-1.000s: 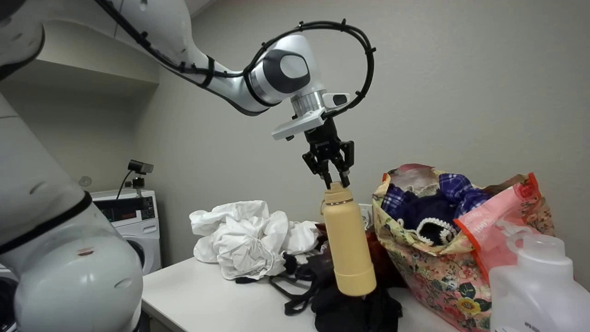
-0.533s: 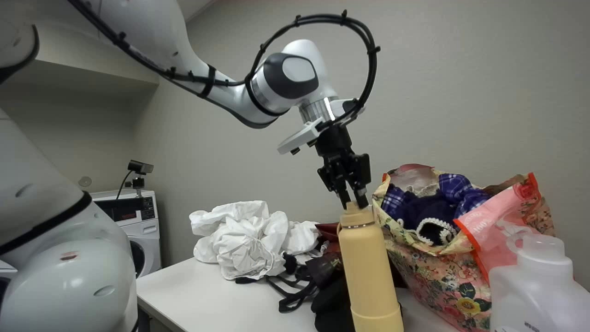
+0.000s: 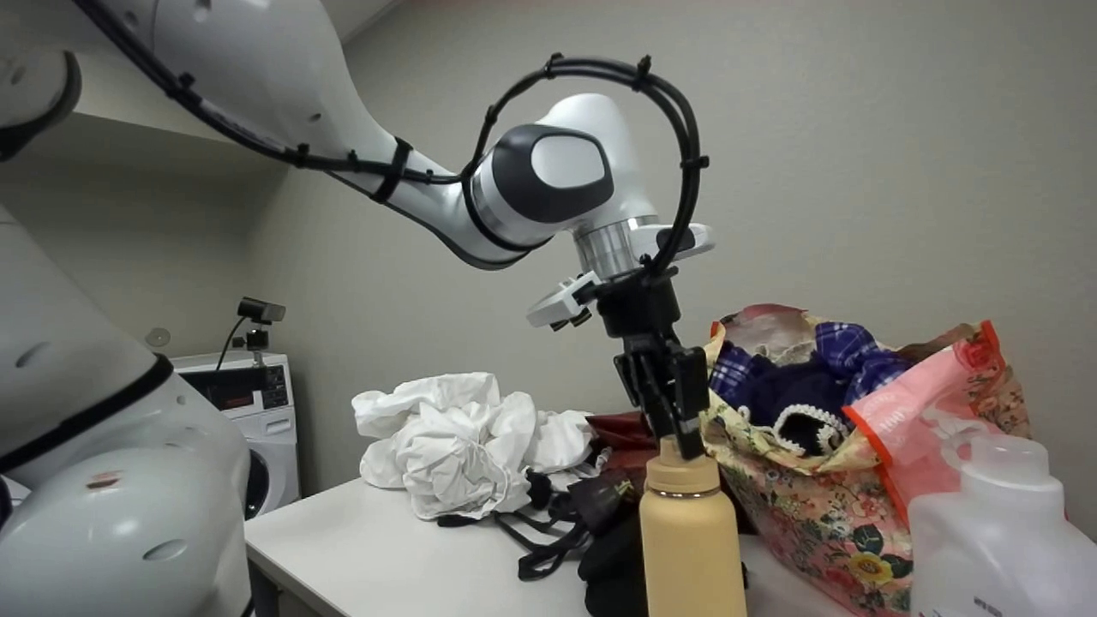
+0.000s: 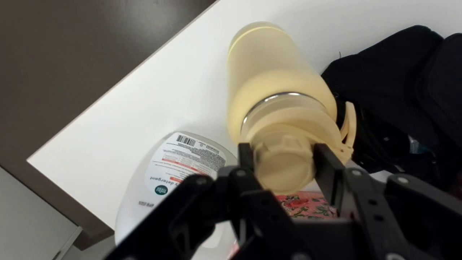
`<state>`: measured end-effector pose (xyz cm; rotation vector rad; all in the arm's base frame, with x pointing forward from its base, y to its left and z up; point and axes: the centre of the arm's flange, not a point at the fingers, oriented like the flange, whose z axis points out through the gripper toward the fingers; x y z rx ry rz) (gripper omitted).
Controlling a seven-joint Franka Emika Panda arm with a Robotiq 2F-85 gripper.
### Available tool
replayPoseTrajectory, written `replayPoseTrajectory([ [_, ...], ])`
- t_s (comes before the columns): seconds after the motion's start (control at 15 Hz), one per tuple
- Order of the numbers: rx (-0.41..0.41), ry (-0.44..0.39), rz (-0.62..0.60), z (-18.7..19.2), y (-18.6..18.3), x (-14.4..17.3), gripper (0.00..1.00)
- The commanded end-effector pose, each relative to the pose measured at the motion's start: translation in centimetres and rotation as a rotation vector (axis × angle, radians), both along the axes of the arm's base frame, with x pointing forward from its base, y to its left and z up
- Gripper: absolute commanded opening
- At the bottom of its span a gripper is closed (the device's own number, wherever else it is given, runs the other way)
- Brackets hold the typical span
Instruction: Move the yellow bottle to the right side of the table and move the bag to the left
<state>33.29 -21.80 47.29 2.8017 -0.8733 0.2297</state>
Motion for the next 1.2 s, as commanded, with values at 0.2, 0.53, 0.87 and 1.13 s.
replayPoseTrajectory([
  [0.2,-0.022,-0.133,-0.112,1.6,-1.5,-0.3,0.21],
  [0.53,-0.049,-0.188,-0.171,1.0,-1.5,0.0,0.21],
  [0.87,-0.062,-0.202,-0.182,-2.1,-0.7,0.2,0.21],
  [1.13,-0.091,-0.2,-0.179,-3.6,0.1,0.7,0.21],
])
